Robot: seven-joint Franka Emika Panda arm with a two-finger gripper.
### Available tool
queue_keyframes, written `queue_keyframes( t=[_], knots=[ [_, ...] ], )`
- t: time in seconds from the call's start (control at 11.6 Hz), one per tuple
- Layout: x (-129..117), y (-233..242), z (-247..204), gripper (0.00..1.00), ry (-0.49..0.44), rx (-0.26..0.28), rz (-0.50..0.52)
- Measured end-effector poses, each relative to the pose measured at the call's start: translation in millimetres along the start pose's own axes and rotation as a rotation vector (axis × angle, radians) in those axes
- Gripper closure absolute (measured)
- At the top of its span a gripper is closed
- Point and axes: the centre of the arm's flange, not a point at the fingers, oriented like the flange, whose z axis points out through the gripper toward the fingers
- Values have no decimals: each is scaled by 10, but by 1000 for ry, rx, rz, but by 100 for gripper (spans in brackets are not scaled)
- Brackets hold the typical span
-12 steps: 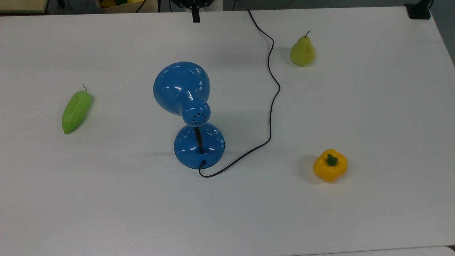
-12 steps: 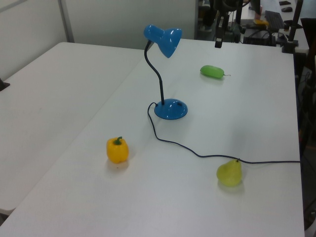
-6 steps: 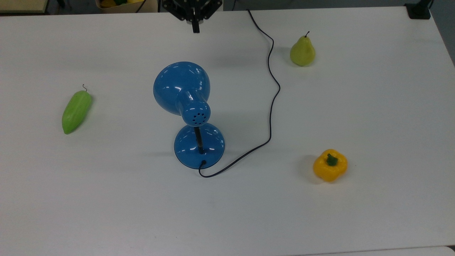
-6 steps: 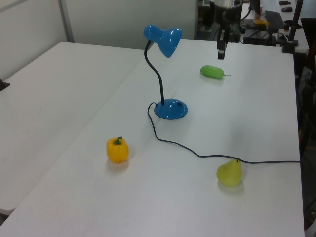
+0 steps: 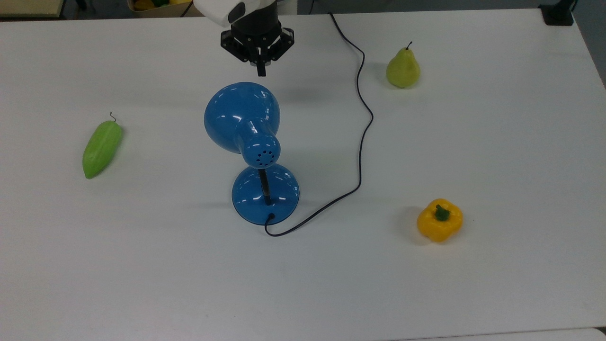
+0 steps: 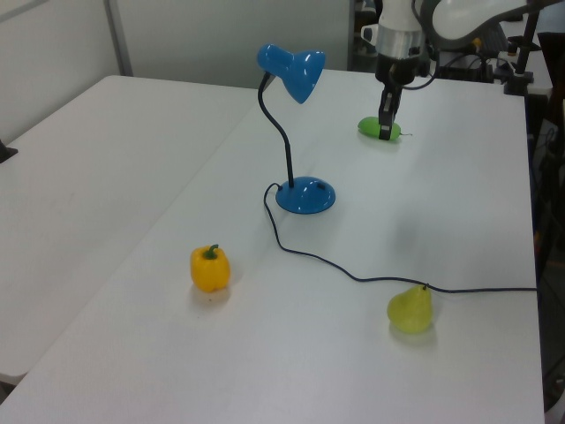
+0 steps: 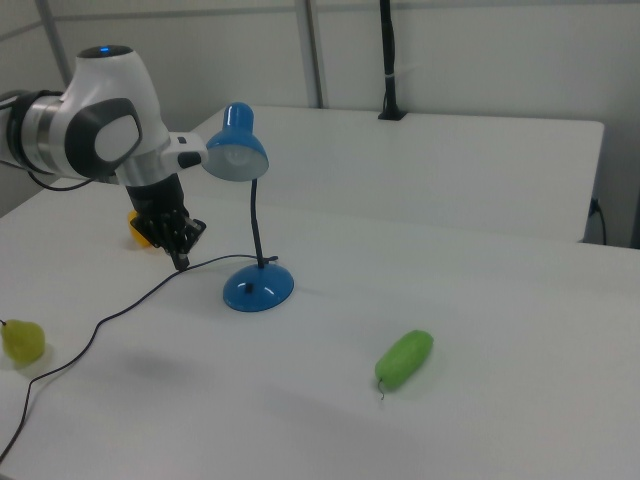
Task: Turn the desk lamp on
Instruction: 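Move the gripper down toward the switch on the blue lamp base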
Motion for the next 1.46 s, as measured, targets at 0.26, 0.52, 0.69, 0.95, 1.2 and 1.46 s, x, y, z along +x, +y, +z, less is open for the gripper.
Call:
queue_keyframes(
  t=[0.26, 0.52, 0.69, 0.95, 1.2, 1.46],
  knots=[
    [117, 33, 265, 99, 26, -29, -16],
    [260, 48, 554, 99, 101, -39, -29],
    [360, 48, 719, 99, 151, -39, -33],
    [465, 46, 891, 99, 211, -39, -36],
    [555, 45, 1022, 99, 278, -38, -38],
    [611, 44, 1160, 99, 319, -38, -39]
  ],
)
